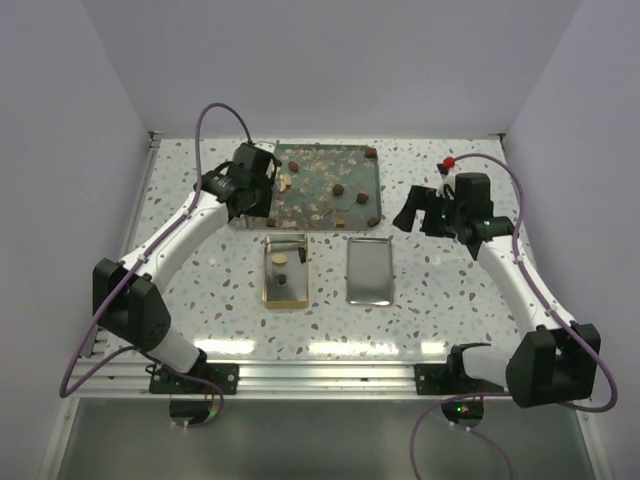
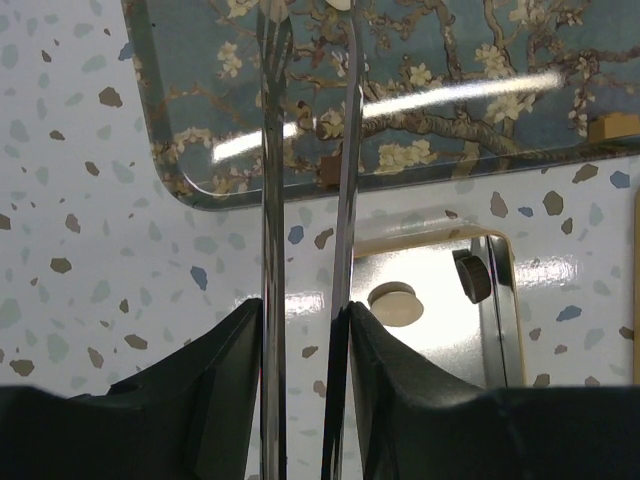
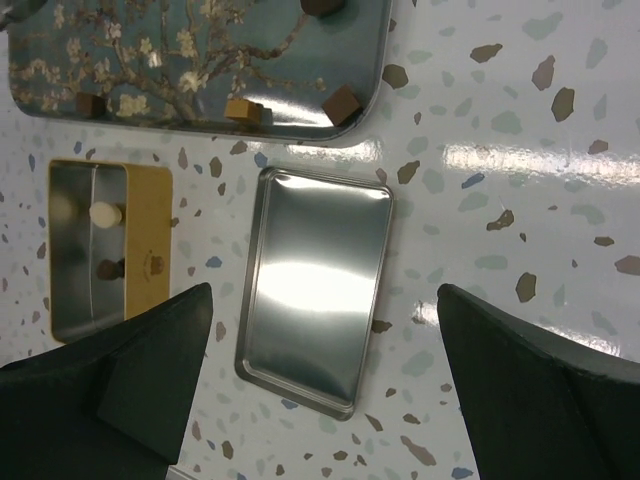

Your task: Pack the chocolate

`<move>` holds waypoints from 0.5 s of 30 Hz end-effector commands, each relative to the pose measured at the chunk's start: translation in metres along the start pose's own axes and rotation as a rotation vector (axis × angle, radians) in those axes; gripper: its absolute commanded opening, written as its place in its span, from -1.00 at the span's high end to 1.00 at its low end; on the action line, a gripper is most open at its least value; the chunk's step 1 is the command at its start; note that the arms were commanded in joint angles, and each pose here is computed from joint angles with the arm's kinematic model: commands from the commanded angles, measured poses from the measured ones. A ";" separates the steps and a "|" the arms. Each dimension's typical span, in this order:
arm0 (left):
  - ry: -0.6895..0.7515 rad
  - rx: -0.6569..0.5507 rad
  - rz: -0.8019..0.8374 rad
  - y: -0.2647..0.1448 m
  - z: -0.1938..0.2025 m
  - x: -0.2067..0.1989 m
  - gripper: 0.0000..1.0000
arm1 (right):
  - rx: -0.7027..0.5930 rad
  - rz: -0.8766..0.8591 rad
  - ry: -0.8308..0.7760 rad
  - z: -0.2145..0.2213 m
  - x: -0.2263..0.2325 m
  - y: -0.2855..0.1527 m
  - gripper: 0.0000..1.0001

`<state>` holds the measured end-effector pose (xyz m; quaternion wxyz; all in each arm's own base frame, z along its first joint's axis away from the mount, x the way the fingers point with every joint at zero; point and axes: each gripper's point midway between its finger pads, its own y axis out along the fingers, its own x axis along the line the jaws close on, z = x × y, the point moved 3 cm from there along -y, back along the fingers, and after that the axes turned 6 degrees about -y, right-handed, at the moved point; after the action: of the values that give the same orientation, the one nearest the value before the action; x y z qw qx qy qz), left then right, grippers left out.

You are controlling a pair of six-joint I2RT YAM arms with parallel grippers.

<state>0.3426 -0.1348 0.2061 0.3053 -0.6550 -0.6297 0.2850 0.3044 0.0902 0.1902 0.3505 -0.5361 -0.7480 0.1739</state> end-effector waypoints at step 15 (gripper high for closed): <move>-0.084 -0.028 0.076 0.048 -0.029 -0.014 0.12 | -0.007 -0.115 0.046 -0.027 0.019 0.018 -0.95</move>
<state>0.3721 -0.1422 0.1658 0.3093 -0.6474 -0.6154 0.3264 0.3187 0.1042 0.1767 0.3999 -0.5058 -0.7453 0.1696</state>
